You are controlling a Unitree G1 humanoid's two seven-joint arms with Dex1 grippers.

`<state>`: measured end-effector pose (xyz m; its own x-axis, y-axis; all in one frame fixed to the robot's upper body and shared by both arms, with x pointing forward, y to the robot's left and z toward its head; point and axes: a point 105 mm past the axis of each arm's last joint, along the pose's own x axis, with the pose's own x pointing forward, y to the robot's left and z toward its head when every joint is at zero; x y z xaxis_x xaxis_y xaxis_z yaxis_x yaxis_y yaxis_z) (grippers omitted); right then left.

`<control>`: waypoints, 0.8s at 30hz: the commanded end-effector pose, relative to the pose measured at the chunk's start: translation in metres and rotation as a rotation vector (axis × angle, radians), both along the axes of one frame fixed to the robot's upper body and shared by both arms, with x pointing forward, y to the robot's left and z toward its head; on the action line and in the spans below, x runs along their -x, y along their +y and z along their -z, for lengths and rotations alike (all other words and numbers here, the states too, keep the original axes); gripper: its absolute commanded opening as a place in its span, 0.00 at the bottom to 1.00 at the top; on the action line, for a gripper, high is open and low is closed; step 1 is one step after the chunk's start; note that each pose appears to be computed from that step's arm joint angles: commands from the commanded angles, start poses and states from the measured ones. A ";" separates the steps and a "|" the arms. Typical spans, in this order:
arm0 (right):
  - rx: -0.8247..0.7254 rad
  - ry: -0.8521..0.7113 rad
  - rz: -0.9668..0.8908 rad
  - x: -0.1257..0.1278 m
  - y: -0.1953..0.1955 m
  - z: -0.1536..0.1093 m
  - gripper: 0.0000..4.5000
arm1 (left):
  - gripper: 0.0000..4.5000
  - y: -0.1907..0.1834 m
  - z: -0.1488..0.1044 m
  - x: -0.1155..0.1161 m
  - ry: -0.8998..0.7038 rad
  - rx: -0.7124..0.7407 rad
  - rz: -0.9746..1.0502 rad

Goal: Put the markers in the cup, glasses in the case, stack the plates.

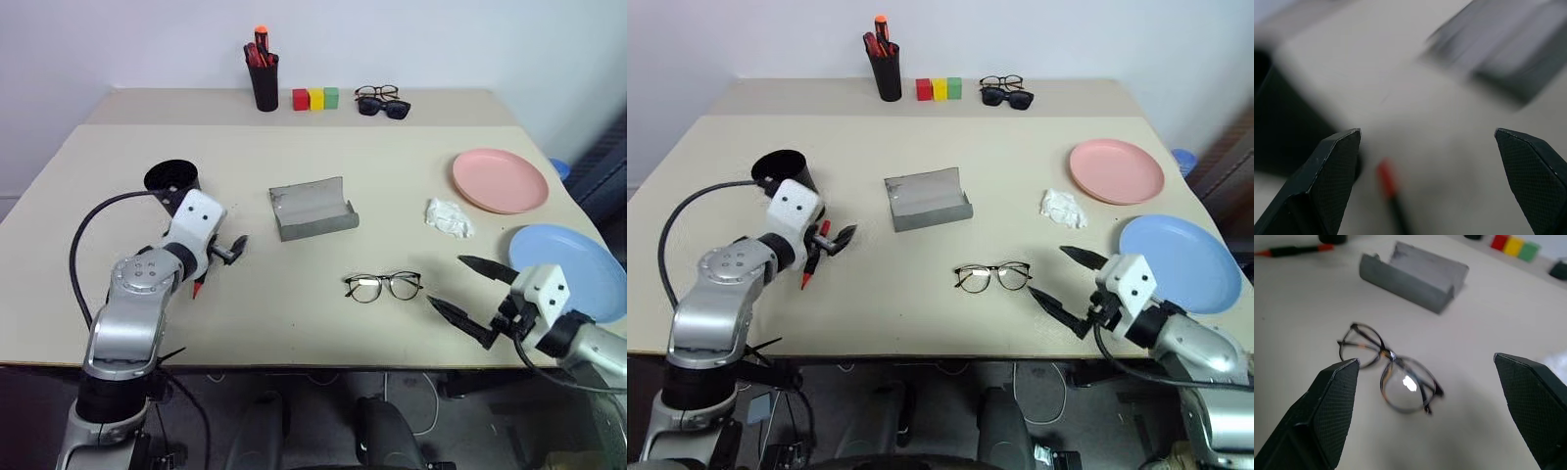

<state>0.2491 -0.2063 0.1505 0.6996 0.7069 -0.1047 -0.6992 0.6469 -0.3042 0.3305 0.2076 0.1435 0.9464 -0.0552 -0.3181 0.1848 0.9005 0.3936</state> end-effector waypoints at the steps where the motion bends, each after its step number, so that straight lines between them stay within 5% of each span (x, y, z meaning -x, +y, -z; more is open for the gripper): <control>1: -0.023 -0.048 -0.138 -0.003 0.018 -0.017 1.00 | 1.00 0.022 -0.002 0.001 0.008 -0.019 -0.173; 9: -0.013 -0.141 -0.351 -0.010 0.055 -0.034 1.00 | 1.00 0.021 0.010 -0.007 0.078 0.016 -0.288; 18: -0.011 -0.156 -0.356 -0.014 0.064 -0.033 1.00 | 1.00 0.019 0.026 -0.017 0.217 0.075 -0.343; 21: -0.009 -0.160 -0.339 -0.015 0.063 -0.033 1.00 | 0.82 0.012 0.034 -0.021 0.275 0.120 -0.320; 24: -0.006 -0.162 -0.323 -0.016 0.061 -0.033 1.00 | 0.49 0.007 0.039 -0.021 0.318 0.169 -0.304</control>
